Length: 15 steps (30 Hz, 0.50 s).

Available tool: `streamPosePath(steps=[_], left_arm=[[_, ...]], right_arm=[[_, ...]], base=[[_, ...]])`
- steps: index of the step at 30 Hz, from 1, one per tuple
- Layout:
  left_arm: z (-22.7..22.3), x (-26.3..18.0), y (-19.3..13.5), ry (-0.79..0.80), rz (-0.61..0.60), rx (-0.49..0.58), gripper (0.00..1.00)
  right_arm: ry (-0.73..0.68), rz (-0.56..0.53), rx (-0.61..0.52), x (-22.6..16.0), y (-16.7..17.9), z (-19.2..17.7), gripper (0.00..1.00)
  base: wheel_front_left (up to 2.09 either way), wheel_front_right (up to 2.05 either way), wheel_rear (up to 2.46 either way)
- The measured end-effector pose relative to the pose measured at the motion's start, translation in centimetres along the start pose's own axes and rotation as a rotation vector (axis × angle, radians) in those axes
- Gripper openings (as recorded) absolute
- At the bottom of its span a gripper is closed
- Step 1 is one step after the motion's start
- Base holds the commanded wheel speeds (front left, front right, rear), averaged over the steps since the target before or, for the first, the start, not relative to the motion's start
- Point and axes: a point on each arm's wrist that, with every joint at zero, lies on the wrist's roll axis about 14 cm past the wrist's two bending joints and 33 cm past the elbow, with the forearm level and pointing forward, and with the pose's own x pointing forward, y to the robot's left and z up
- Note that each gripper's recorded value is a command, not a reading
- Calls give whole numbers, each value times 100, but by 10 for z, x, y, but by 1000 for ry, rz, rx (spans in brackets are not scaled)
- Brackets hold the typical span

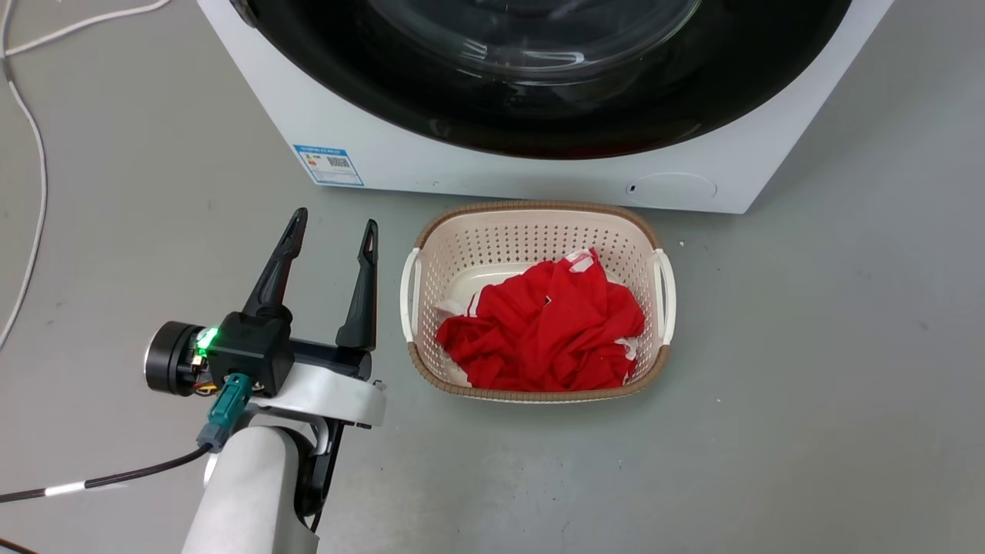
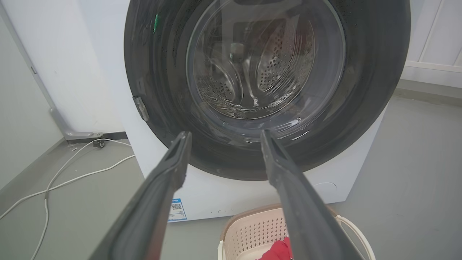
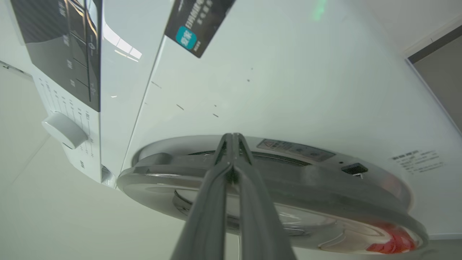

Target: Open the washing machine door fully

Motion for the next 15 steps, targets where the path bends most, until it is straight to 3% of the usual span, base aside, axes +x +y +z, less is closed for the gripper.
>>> streamPosePath(steps=[15], left_arm=[[-20, 9, 5, 36, 2, -9, 100]], right_arm=[[139, -135, -122, 33, -38, -41, 0]], base=[[0, 0, 0]])
